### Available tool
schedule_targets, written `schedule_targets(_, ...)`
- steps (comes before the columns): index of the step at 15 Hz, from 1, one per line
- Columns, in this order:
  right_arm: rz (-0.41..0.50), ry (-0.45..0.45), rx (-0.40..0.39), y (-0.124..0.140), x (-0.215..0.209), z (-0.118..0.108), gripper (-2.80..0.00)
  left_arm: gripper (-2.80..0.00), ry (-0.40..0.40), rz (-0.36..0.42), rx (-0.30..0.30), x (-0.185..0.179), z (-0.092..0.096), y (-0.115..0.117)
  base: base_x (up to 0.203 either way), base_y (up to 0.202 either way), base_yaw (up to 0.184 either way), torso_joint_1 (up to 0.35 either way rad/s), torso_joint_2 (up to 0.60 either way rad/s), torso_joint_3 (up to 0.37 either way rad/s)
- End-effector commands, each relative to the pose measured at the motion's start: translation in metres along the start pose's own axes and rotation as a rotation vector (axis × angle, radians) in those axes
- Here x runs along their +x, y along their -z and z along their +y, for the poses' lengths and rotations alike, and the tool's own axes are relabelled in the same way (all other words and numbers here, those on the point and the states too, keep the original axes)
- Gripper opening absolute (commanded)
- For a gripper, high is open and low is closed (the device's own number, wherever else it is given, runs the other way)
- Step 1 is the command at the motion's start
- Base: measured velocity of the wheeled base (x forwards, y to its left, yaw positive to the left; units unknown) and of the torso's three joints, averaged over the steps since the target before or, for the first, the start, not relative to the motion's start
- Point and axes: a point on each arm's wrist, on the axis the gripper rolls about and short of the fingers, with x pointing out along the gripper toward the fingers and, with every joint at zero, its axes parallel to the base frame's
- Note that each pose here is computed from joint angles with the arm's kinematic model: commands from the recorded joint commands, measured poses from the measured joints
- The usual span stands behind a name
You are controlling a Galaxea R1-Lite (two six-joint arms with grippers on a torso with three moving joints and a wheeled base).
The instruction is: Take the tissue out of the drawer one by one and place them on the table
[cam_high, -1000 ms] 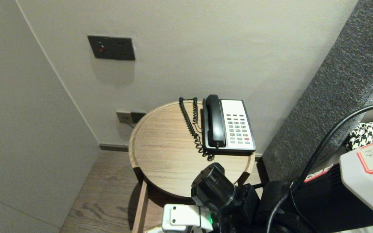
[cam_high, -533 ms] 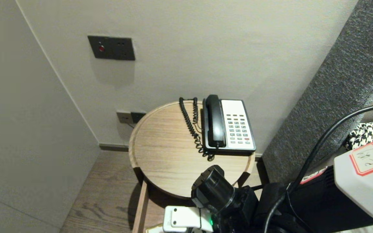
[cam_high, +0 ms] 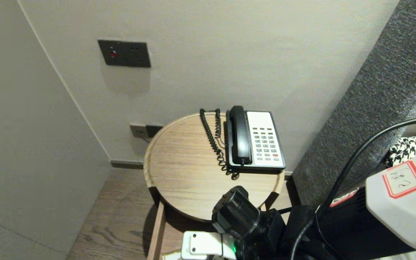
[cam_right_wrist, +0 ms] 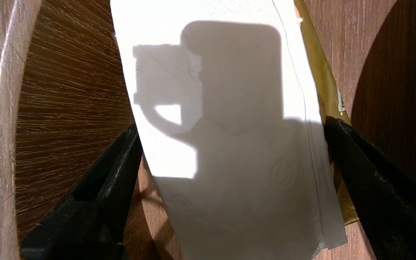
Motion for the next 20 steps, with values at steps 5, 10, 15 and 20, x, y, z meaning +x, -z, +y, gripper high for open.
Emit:
schedule_targets(5,0.0,-0.003,-0.003,0.0,0.0,0.0,-2.8,-2.8,-0.002,-0.001,0.0,0.0,0.0,0.0,0.0,0.0,0.0,0.0,0.0,0.0)
schedule_targets(10,-0.007,0.006,0.0,0.002,-0.008,0.001,-2.8,-2.8,-0.001,-0.001,0.0,0.0,0.0,0.0,0.0,0.0,0.0,0.0,0.0,0.0)
schedule_targets(15,-0.052,0.034,-0.013,-0.008,-0.026,0.003,-2.8,-2.8,0.0,-0.001,0.0,0.0,0.0,0.0,0.0,0.0,0.0,0.0,0.0,0.0)
schedule_targets(20,-0.074,0.074,-0.02,-0.015,-0.037,0.004,-2.8,-2.8,0.0,-0.001,0.0,0.0,0.0,0.0,0.0,0.0,0.0,0.0,0.0,0.0)
